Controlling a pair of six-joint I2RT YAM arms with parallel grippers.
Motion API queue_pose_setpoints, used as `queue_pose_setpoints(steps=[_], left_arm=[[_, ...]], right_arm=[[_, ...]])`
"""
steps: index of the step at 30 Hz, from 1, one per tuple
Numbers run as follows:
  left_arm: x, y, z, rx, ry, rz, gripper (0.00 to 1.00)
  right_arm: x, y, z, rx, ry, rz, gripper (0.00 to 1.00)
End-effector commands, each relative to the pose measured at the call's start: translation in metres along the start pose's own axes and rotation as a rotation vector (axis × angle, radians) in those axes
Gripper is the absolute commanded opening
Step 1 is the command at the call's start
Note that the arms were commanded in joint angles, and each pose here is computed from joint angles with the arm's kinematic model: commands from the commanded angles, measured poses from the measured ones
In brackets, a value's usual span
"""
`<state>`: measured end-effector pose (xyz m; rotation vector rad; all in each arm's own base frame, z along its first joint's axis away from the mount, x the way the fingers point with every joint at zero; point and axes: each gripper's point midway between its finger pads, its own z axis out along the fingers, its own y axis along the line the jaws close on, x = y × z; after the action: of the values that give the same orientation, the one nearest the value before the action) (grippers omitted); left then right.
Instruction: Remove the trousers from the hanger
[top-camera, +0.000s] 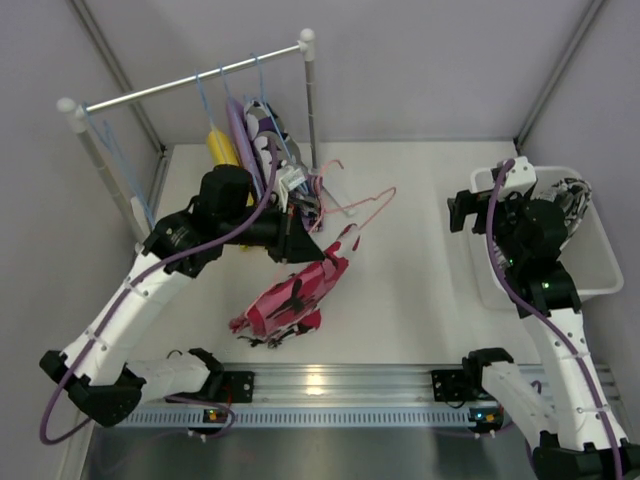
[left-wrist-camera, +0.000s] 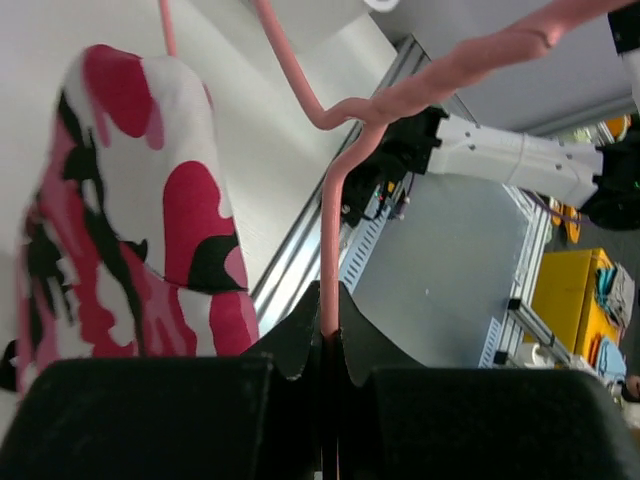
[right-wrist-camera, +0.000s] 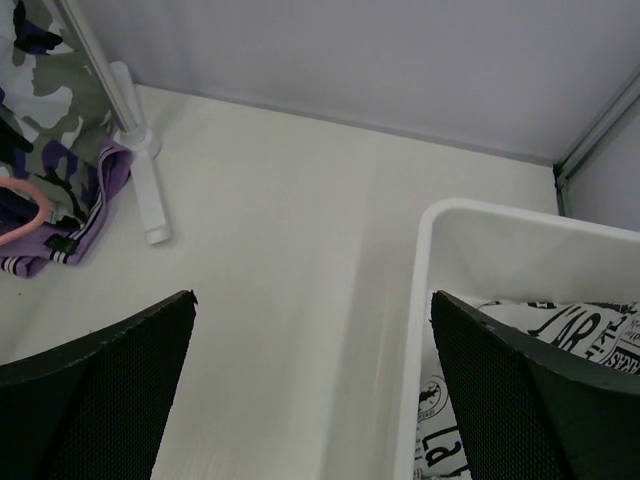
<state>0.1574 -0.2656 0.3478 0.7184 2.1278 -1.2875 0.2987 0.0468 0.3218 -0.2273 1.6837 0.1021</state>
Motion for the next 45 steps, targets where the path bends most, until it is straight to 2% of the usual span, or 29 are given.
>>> queue_pose_setpoints(steps=[1, 4, 5, 6, 7, 9, 10, 11, 12, 13, 17, 24, 30, 35, 41, 45], left_arm=[[-0.085, -0.025, -0.005, -0.002, -0.293, 0.094, 0.00], [-0.129, -0.014, 0.007, -0.065, -0.430, 0.065, 0.00], [-0.147, -0.025, 0.006, -0.061, -0.472, 0.071, 0.00], [-0.158, -0.026, 0.010, -0.075, -0.494, 0.049, 0.00], [-0.169, -0.008, 0.027, -0.137, -0.500, 0.022, 0.00], [-0.196, -0.024, 0.027, -0.155, -0.572, 0.029, 0.00], [-0.208, -0.005, 0.040, -0.239, -0.603, 0.008, 0.00], [-0.210, -0.005, 0.048, -0.277, -0.607, -0.002, 0.00], [-0.228, -0.017, 0.038, -0.277, -0.668, -0.005, 0.00], [-0.232, -0.008, 0.052, -0.309, -0.667, -0.016, 0.00], [-0.252, -0.012, 0.056, -0.432, -0.803, -0.063, 0.00], [-0.268, -0.028, 0.070, -0.346, -0.861, -0.160, 0.00], [-0.276, -0.044, 0.076, -0.223, -0.856, -0.258, 0.00], [-0.284, -0.057, 0.075, -0.141, -0.876, -0.313, 0.00], [-0.289, -0.067, 0.082, -0.020, -0.842, -0.383, 0.00], [-0.290, -0.073, 0.084, 0.033, -0.816, -0.396, 0.00]], right_arm=[[-0.006, -0.002, -0.007, 0.029, -0.032, 0.016, 0.99], [-0.002, -0.006, -0.009, 0.058, -0.029, 0.032, 0.99], [0.007, -0.006, -0.008, 0.064, -0.011, 0.039, 0.99], [0.008, -0.006, -0.010, 0.063, -0.011, 0.042, 1.00], [0.013, -0.005, -0.011, 0.064, -0.002, 0.050, 0.99], [0.018, -0.005, -0.015, 0.064, -0.001, 0.050, 0.99], [0.019, -0.004, -0.016, 0.064, -0.005, 0.050, 0.99], [0.022, -0.004, -0.018, 0.061, -0.002, 0.049, 1.00], [0.021, -0.002, -0.021, 0.051, -0.011, 0.045, 1.00], [0.019, 0.004, -0.023, 0.016, -0.021, 0.031, 1.00], [0.032, 0.030, -0.032, -0.150, -0.010, -0.062, 0.99], [0.051, 0.067, -0.049, -0.370, -0.044, -0.144, 1.00], [0.063, 0.084, -0.055, -0.480, -0.149, -0.310, 1.00], [0.070, 0.107, -0.063, -0.599, -0.232, -0.345, 1.00], [0.085, 0.117, -0.052, -0.600, -0.258, -0.387, 1.00], [0.074, 0.128, -0.040, -0.588, -0.285, -0.366, 0.99]])
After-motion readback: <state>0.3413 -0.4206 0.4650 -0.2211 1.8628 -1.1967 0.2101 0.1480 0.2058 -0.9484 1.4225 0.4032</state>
